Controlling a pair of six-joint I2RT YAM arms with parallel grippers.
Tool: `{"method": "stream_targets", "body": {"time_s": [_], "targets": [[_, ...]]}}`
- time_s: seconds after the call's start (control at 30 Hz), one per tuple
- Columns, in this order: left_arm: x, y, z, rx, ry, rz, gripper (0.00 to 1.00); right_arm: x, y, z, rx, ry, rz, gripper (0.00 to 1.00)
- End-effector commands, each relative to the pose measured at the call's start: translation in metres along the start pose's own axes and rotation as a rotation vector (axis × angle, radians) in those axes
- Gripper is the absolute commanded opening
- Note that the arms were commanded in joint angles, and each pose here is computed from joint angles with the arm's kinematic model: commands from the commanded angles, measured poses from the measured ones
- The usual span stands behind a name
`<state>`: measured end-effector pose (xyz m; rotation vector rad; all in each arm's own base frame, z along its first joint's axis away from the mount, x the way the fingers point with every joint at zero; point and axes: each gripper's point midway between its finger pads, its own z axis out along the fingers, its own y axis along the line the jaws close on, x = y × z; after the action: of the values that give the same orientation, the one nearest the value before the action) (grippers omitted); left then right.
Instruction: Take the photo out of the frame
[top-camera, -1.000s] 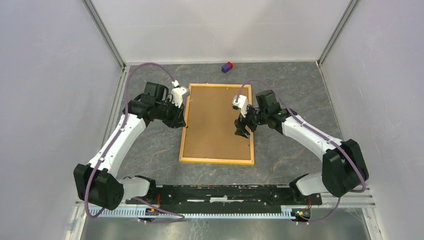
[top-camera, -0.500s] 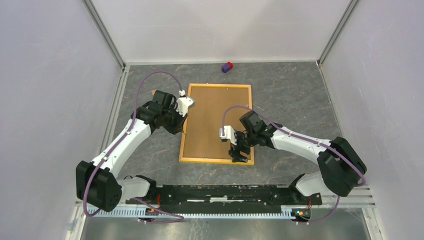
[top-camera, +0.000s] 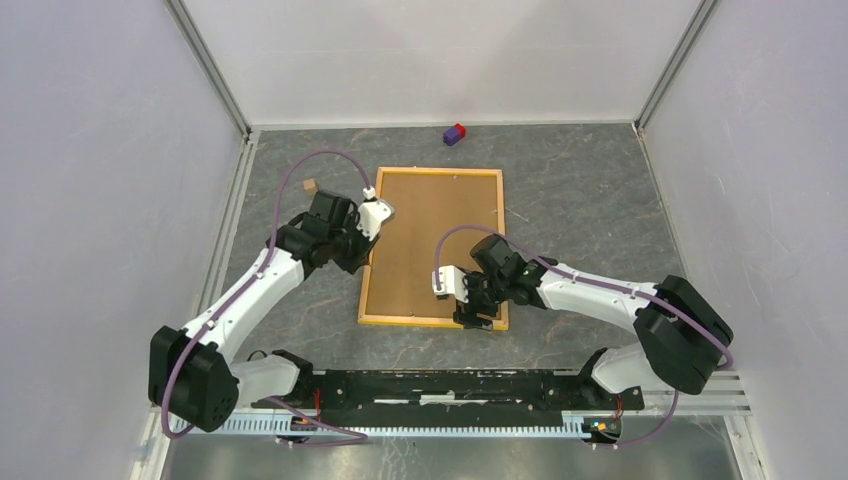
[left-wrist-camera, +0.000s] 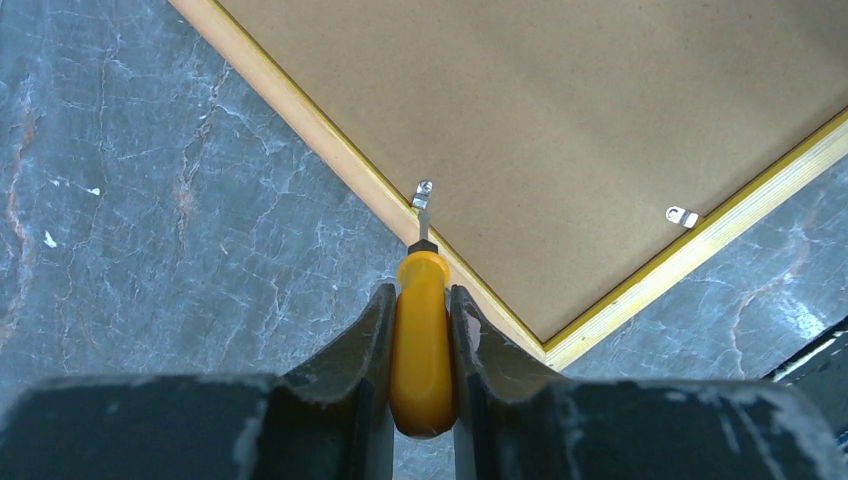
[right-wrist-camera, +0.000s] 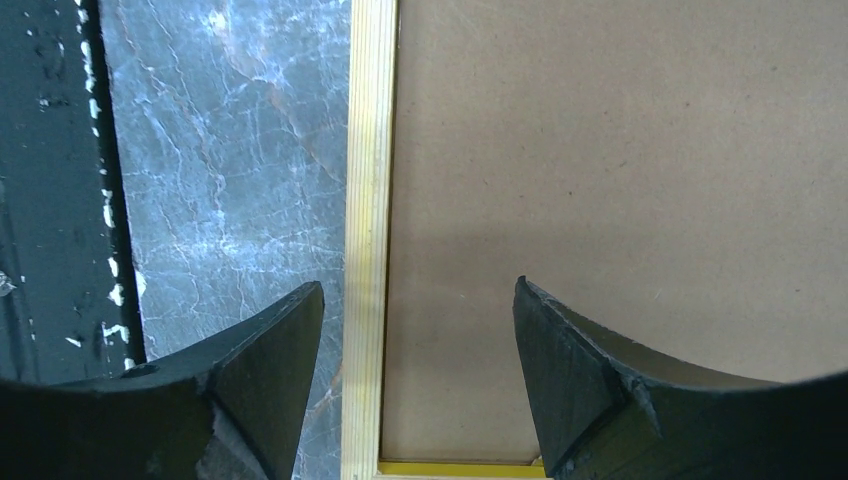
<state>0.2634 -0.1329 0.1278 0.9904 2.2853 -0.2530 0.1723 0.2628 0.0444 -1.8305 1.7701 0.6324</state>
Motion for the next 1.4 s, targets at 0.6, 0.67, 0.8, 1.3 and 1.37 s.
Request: {"method": "stream_targets", "body": {"time_s": [0.6,0.67,0.8,1.3,1.37], "targets": [[-0.001,0.003,0.016,-0.105,-0.018,0.202,0.02,0.023,0.005,0.006,0.011,0.056,0.011,0.64],[0.000,0.002,0.017,-0.103,-0.015,0.205,0.02,0.024,0.005,0.007,0.007,0.061,0.016,0.63],[0.001,0.001,0.019,-0.105,-0.012,0.216,0.02,0.026,0.008,0.009,-0.007,0.071,0.019,0.60],[0.005,-0.004,0.025,-0.083,0.005,0.236,0.02,0.030,0.011,0.012,-0.028,0.082,0.023,0.59],[0.005,-0.004,0.026,-0.083,0.009,0.240,0.02,0.031,0.011,0.012,-0.027,0.083,0.024,0.59]]}}
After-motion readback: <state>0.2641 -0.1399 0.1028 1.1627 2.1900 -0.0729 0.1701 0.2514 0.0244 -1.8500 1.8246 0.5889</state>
